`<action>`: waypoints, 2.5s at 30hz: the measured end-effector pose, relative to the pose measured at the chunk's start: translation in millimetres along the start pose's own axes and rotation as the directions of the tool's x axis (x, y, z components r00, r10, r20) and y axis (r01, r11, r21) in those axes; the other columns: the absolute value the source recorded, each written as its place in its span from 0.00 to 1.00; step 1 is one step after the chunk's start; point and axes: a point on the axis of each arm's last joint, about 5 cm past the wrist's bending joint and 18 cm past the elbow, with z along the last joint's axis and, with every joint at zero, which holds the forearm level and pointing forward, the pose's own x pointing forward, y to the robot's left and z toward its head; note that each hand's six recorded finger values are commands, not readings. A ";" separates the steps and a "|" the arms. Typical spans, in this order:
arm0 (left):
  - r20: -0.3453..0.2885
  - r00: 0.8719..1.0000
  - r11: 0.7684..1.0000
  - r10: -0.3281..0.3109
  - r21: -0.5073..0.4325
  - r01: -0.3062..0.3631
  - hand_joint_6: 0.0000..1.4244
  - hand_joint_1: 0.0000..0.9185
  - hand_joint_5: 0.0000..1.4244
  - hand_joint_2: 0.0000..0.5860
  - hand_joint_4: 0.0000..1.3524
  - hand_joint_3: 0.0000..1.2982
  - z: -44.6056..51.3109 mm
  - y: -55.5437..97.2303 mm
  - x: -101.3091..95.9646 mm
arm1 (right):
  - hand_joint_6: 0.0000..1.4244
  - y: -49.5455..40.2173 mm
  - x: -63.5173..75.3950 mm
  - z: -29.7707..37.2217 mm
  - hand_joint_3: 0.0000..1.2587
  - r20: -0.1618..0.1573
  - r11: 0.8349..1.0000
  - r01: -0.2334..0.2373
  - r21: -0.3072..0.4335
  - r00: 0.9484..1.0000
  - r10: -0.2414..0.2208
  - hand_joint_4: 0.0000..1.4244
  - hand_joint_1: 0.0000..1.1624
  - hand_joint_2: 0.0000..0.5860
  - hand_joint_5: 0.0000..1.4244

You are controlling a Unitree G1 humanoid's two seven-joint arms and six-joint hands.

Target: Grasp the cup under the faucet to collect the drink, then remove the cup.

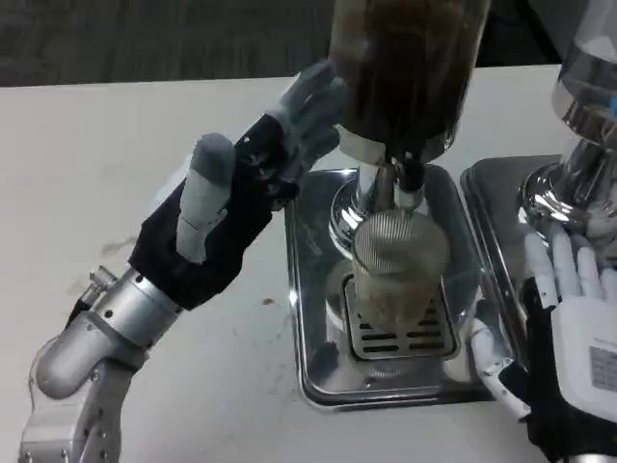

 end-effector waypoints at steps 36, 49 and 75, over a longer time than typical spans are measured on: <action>-0.020 0.951 0.949 -0.310 0.056 0.311 0.00 0.00 0.00 0.07 0.00 0.00 17.2 -7.1 77.5 | 0.00 4.2 -6.7 2.6 0.05 -0.046 0.999 0.005 0.042 0.999 -0.003 0.00 0.20 0.89 0.00; -0.055 0.919 0.897 -0.391 0.199 0.394 0.00 0.00 0.00 0.06 0.00 0.00 27.8 -20.0 78.9 | 0.00 4.0 -6.7 2.3 0.05 -0.052 0.999 0.006 0.045 0.999 -0.004 0.00 0.20 0.89 0.00; -0.182 0.884 0.715 -0.431 0.529 0.457 0.00 0.00 0.00 0.06 0.00 0.00 44.0 -21.8 81.9 | 0.00 3.8 -5.7 2.5 0.05 -0.052 0.999 0.009 0.050 0.999 -0.006 0.00 0.20 0.89 0.00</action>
